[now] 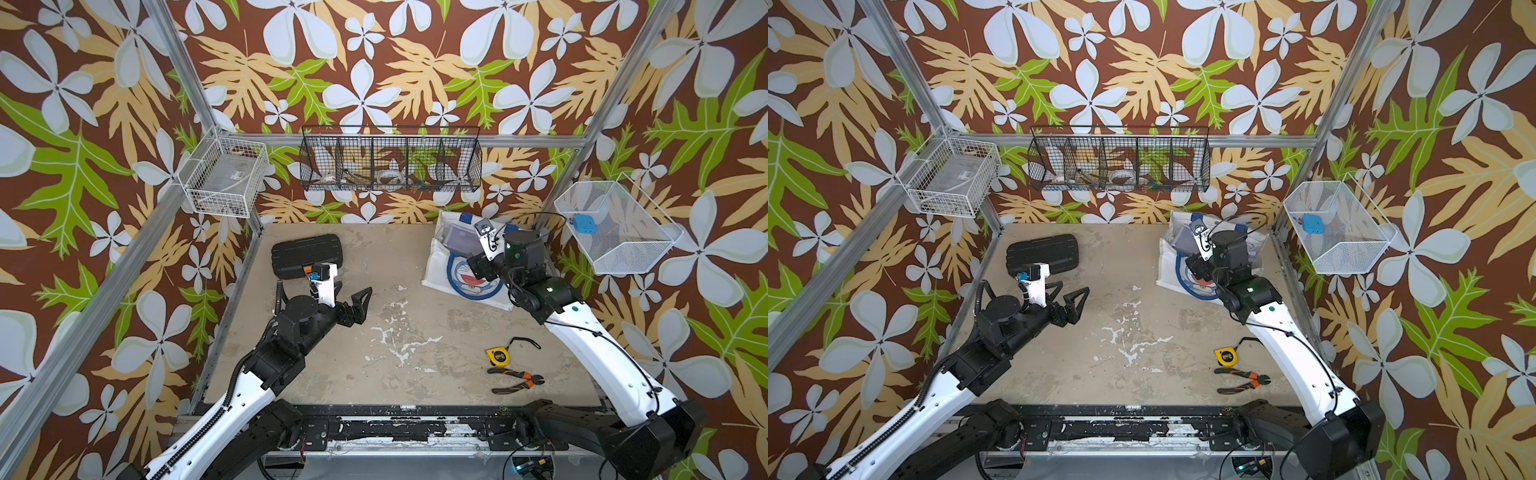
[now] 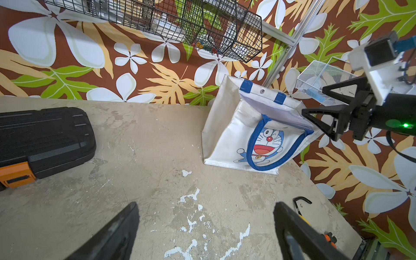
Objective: Put the pencil pouch into the canvas bag
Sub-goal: Place the pencil case in the canvas bag, then reset both arms
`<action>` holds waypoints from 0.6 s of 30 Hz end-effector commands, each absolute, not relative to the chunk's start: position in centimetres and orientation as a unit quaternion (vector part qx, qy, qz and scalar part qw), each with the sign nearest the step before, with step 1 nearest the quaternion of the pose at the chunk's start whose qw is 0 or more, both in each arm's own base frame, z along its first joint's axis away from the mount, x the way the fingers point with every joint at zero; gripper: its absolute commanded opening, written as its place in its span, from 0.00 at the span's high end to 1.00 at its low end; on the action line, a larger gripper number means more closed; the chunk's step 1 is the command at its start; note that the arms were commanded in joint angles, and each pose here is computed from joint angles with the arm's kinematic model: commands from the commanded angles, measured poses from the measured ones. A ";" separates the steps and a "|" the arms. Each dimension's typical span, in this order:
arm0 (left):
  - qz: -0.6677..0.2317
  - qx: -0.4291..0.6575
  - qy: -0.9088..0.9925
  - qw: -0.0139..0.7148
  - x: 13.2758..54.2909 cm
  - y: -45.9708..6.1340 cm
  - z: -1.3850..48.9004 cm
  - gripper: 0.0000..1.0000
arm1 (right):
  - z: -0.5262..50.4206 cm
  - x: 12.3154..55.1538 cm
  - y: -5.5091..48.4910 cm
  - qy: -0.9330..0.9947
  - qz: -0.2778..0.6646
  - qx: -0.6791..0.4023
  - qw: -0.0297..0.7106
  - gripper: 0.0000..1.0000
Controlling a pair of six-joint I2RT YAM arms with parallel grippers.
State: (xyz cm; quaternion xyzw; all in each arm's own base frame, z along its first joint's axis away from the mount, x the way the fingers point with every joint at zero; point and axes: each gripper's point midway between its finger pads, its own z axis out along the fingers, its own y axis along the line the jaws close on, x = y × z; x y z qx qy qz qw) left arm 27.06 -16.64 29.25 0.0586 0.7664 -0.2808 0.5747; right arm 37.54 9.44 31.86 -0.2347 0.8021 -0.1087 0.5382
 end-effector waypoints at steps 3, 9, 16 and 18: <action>-0.246 0.027 0.778 0.577 27.6 -15.1 28.3 0.00 | 32.9 34.2 12.1 0.767 0.023 -0.222 0.601 0.00; -0.179 -0.071 0.804 0.563 28.7 -11.8 24.8 0.00 | 28.0 30.3 11.1 0.741 0.078 -0.169 0.645 0.00; -0.070 -0.145 0.812 0.561 29.9 -7.1 18.9 0.00 | 22.5 29.8 5.8 0.723 0.006 -0.040 0.690 0.00; -0.039 -0.181 0.804 0.565 30.5 -4.8 17.4 0.00 | 21.2 30.0 4.2 0.723 -0.020 -0.006 0.691 0.00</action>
